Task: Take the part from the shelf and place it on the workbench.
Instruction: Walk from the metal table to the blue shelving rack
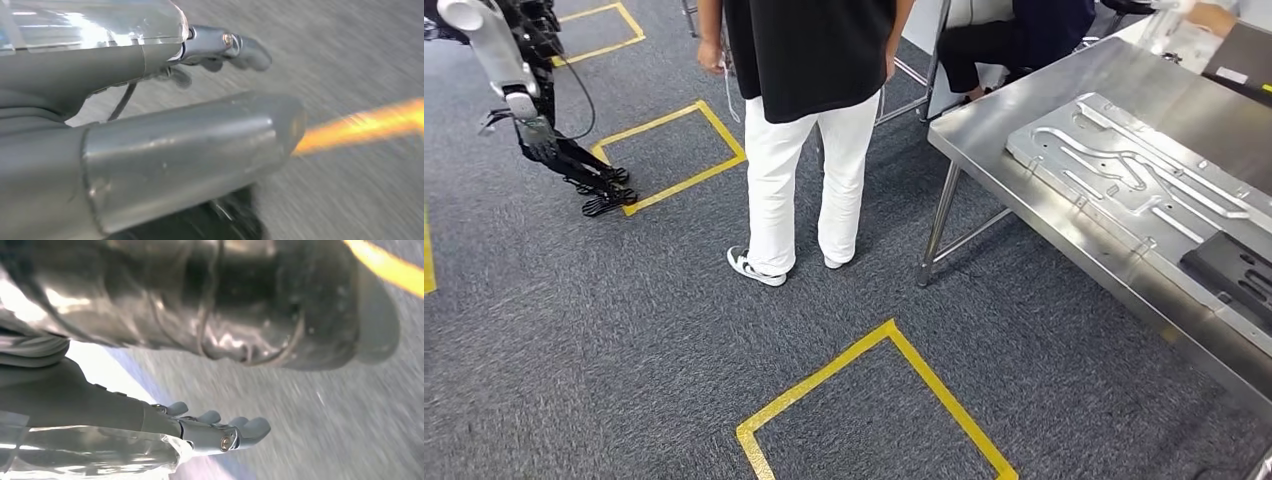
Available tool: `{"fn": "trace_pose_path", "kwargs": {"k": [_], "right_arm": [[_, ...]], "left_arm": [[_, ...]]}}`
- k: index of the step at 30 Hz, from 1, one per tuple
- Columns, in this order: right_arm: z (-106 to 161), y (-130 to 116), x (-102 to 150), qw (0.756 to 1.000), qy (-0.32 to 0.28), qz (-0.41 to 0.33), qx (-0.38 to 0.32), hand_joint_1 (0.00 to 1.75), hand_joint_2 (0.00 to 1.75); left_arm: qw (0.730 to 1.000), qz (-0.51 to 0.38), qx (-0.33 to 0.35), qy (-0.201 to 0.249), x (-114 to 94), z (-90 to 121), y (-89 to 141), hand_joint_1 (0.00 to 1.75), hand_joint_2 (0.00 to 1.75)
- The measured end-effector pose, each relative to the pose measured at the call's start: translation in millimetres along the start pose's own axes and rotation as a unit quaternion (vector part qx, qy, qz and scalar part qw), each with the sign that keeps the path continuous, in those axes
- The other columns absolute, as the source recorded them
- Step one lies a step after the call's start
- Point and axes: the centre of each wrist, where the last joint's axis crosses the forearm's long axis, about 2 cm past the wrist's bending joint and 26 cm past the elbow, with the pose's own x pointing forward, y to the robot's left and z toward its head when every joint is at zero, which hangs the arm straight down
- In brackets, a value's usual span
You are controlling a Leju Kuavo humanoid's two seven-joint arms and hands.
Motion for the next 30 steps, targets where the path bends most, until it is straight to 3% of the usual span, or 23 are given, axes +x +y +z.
{"fn": "trace_pose_path", "kwargs": {"k": [5, 10, 20, 30], "right_arm": [[-15, -7, 7, 0.999, -0.028, 0.006, -0.018, 0.0, 0.0], [-26, -1, 11, 1.0, -0.023, -0.007, -0.001, 0.0, 0.0], [-36, 15, 0, 0.997, -0.007, 0.028, 0.073, 0.0, 0.0], [-42, 25, -6, 0.994, 0.005, 0.028, 0.101, 0.0, 0.0]], "left_arm": [[0.994, -0.045, 0.022, -0.094, 26, 14, 7, 0.0, 0.0], [0.989, -0.051, 0.037, -0.132, 37, 17, 9, 0.0, 0.0], [0.983, -0.013, 0.081, -0.165, 50, 14, 15, 0.0, 0.0], [0.98, 0.019, 0.107, -0.167, 49, 13, 20, 0.0, 0.0]]}}
